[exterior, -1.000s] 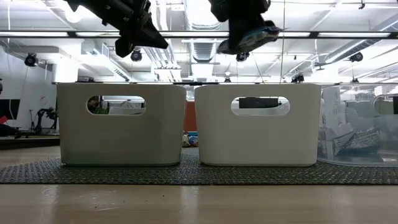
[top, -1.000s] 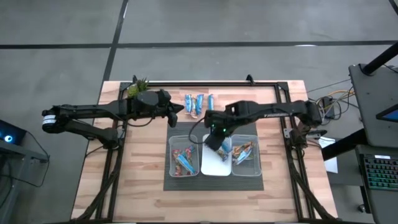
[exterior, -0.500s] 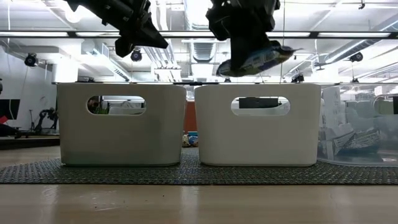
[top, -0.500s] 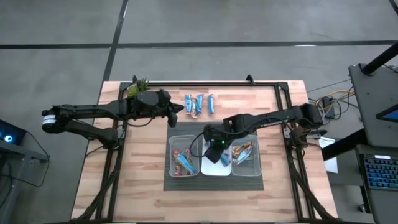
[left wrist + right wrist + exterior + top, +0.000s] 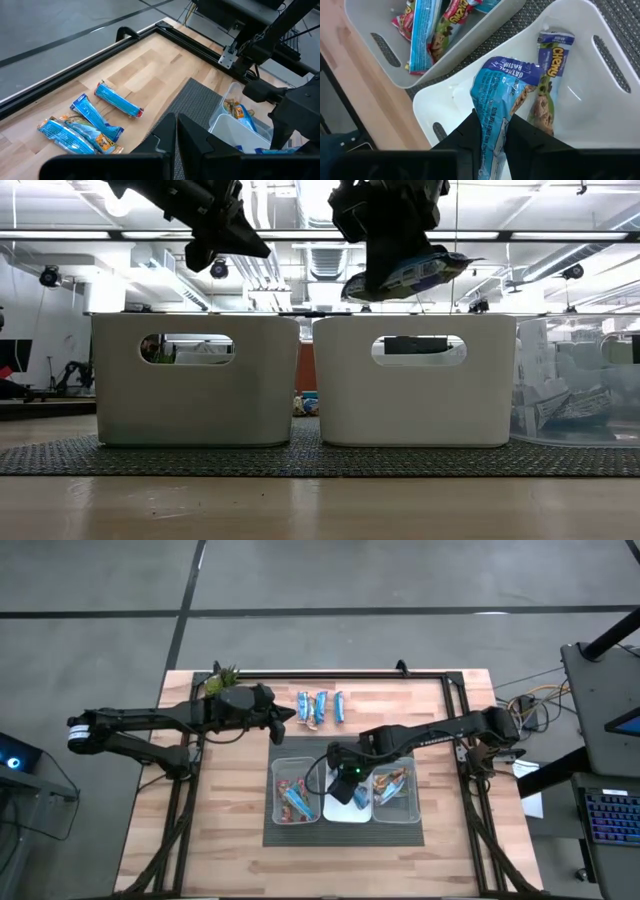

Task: Pick and place Granola Bars by type
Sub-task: Put the blue granola bar into the white bin, then put the orange granola bar into the transparent bin

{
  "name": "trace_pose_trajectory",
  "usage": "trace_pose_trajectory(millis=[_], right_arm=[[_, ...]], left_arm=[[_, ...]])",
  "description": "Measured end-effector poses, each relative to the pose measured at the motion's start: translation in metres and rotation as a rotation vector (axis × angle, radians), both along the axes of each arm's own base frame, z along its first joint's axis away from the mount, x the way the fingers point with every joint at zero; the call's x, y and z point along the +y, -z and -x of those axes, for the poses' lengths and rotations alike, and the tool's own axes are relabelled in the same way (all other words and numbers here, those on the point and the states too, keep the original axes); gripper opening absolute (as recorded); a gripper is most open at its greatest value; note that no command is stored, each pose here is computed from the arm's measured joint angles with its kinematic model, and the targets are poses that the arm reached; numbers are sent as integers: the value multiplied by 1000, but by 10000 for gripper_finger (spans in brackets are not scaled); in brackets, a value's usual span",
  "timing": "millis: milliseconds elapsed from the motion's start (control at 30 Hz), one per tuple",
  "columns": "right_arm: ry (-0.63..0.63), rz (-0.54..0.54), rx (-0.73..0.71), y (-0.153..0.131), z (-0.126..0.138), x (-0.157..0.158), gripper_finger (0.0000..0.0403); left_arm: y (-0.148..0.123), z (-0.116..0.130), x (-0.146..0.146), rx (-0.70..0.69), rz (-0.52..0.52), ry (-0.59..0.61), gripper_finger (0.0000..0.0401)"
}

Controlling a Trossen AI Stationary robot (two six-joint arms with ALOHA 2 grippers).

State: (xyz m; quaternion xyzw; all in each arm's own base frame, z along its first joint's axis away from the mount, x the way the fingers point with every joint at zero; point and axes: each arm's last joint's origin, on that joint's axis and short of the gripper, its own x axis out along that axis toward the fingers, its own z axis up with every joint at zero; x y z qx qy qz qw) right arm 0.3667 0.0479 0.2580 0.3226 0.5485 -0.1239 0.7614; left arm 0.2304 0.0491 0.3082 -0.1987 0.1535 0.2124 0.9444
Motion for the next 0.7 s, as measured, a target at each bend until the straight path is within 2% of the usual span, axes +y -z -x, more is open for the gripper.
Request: trace_pose_trajectory(millis=[400, 567, 700], right_arm=[[-2, -7, 23, 8, -3, 1, 155], [-18, -1, 19, 8, -3, 1, 171], [-40, 8, 7, 6, -4, 1, 164]], left_arm=[[0, 0, 0, 0, 0, 0, 0], [0, 0, 0, 0, 0, 0, 0], [0, 0, 0, 1, -4, 2, 0]])
